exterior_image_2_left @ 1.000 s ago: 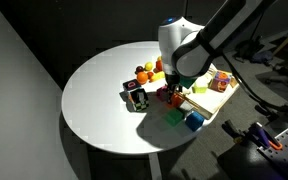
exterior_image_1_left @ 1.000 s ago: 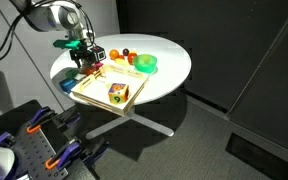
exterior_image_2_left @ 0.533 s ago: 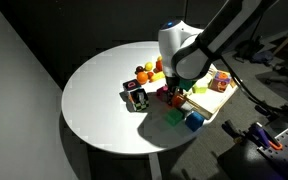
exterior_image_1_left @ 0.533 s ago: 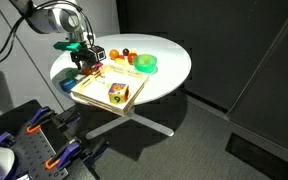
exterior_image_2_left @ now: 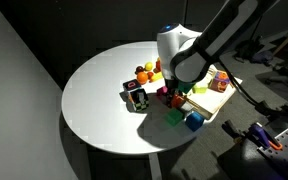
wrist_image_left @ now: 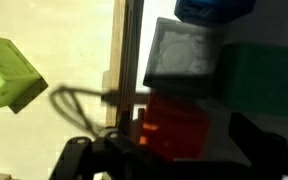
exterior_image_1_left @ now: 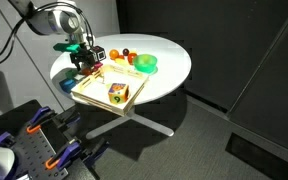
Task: Put the orange block in the box.
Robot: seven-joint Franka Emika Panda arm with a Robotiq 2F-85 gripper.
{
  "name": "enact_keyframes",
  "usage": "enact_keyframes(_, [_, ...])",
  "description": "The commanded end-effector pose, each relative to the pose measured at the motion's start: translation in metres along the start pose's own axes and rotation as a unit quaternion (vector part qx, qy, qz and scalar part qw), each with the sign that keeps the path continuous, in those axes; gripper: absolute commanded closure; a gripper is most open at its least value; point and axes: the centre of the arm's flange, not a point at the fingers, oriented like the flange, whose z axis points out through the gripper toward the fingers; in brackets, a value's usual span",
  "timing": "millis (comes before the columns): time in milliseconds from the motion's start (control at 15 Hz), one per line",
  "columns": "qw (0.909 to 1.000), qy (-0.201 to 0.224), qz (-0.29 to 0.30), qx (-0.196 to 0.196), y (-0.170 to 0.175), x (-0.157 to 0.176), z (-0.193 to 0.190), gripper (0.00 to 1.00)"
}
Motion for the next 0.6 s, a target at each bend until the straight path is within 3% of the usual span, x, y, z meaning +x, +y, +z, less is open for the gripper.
enact_keyframes(0, [0.9999,0.004,0.007,-0.007,-0.006,0.012,0.001,0.0])
enact_keyframes(67, [0.9999,0.004,0.006,-0.008,-0.006,0.015,0.002,0.0])
enact_keyframes(133, [0.9999,0.004,0.006,-0.007,-0.006,0.017,0.002,0.25])
enact_keyframes(267, [1.0,0.004,0.004,-0.007,-0.008,0.019,0.002,0.34])
enact_keyframes(533, [0.9999,-0.003,-0.003,-0.01,-0.012,0.02,-0.008,0.68])
